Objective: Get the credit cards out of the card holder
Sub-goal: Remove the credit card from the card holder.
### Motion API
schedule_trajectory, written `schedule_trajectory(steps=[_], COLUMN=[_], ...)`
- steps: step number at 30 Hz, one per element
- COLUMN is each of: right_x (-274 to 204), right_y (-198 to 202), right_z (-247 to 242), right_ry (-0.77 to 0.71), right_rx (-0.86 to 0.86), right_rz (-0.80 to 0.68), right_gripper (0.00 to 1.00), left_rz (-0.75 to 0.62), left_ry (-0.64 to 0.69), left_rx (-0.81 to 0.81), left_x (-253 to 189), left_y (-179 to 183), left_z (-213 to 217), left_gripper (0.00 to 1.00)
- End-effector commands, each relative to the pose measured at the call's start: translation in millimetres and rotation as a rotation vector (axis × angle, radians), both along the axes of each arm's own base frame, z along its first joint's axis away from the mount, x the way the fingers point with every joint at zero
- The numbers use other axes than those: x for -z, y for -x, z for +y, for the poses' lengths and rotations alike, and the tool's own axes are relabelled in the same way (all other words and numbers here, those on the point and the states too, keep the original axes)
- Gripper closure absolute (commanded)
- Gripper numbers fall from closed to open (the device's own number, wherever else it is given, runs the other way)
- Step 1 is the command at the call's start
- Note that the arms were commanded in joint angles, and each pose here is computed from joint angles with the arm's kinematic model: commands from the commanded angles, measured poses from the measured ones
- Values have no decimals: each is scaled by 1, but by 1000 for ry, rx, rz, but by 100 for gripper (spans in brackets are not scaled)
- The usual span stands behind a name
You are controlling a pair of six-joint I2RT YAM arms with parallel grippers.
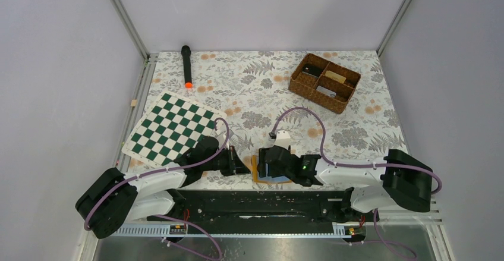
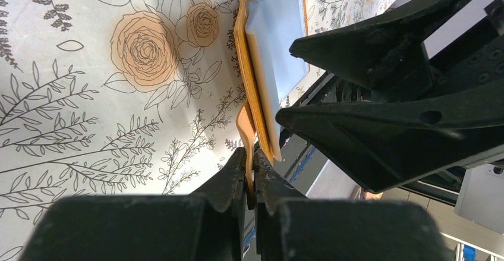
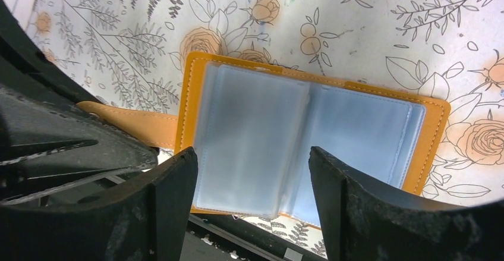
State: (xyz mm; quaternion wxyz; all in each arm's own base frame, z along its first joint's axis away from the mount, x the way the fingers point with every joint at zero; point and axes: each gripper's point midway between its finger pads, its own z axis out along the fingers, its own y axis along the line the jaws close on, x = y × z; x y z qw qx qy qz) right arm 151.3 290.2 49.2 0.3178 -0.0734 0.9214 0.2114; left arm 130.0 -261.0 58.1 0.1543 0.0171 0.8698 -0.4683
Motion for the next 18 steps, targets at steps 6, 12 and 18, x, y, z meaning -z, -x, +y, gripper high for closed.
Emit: schedule_trajectory(steps=[6, 12, 18], right_x=[4, 15, 14], right_y=[-2, 1, -1], right_z=[7, 7, 1], right_ry=[13, 56, 85], right_rx=[16, 7, 22], right_rz=[12, 41, 29], right_gripper=[23, 26, 40], left_rz=[-52, -53, -59], left_ry=[39, 41, 32], left_rx=[6, 6, 6], left_x=[-12, -14, -14], left_y=[-4, -5, -5], left_z=[-5, -5, -4], left_gripper=[100, 100, 100])
